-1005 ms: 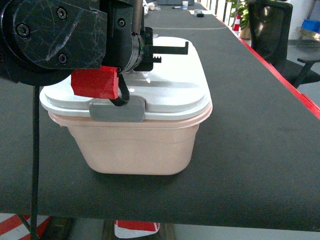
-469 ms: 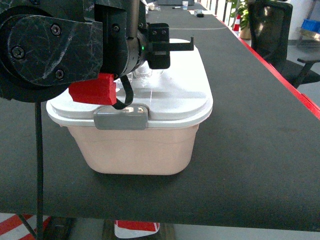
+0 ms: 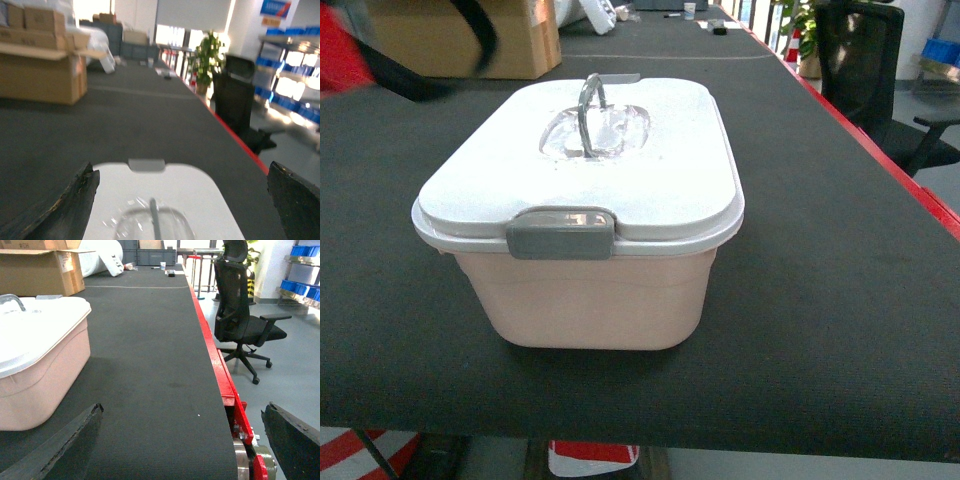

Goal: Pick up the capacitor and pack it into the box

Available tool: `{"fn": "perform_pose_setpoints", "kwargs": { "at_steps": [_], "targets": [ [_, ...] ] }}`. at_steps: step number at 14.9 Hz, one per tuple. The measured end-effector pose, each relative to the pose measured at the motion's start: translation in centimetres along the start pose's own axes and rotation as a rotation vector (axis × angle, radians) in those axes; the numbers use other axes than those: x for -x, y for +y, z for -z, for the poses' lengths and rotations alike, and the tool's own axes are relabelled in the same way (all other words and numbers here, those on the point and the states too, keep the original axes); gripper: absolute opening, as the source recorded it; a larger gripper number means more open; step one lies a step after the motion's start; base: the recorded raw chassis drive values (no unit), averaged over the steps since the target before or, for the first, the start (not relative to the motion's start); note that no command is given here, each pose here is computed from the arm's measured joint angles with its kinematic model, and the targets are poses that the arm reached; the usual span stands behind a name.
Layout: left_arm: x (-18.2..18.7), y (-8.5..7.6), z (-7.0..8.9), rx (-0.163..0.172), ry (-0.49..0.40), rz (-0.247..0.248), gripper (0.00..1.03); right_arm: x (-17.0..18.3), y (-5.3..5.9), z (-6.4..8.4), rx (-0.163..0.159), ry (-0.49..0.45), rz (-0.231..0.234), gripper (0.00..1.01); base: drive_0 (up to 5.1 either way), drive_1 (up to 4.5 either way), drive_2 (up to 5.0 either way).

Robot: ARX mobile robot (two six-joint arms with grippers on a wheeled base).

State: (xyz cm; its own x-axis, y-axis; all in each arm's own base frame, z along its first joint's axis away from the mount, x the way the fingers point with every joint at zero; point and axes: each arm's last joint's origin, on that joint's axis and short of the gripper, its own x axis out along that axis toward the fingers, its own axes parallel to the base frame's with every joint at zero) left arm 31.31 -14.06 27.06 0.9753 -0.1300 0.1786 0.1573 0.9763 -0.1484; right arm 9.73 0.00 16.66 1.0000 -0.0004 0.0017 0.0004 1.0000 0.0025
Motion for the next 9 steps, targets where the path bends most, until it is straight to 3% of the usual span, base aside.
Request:
{"fn": "perform_pose_setpoints", "kwargs": {
  "at_steps": [1,4,8,9],
  "targets": [
    [1.1,1.1,-0.7,-0.013,-0.056,-0.023,0.97,0.0,0.0,0.0,0.0,0.0,0.0,0.98,0.0,0.0,0.0],
    [2.7,2.5,-0.8,-0.04,-0.108,-0.055,0.98,0.0,0.0,0.0,0.0,0.0,0.0,0.98,0.0,0.0,0.0],
    [5.9,5.1,0.8,-0.118,-0.115,-0.112,0.98,0.0,0.0,0.0,0.0,0.0,0.0,0.98,0.0,0.0,0.0],
    [8.1,6.5,2.5,-0.164,-0.057,-0.132,0.98,0.0,0.0,0.0,0.0,0.0,0.0,0.98,0.0,0.0,0.0]
  ]
}}
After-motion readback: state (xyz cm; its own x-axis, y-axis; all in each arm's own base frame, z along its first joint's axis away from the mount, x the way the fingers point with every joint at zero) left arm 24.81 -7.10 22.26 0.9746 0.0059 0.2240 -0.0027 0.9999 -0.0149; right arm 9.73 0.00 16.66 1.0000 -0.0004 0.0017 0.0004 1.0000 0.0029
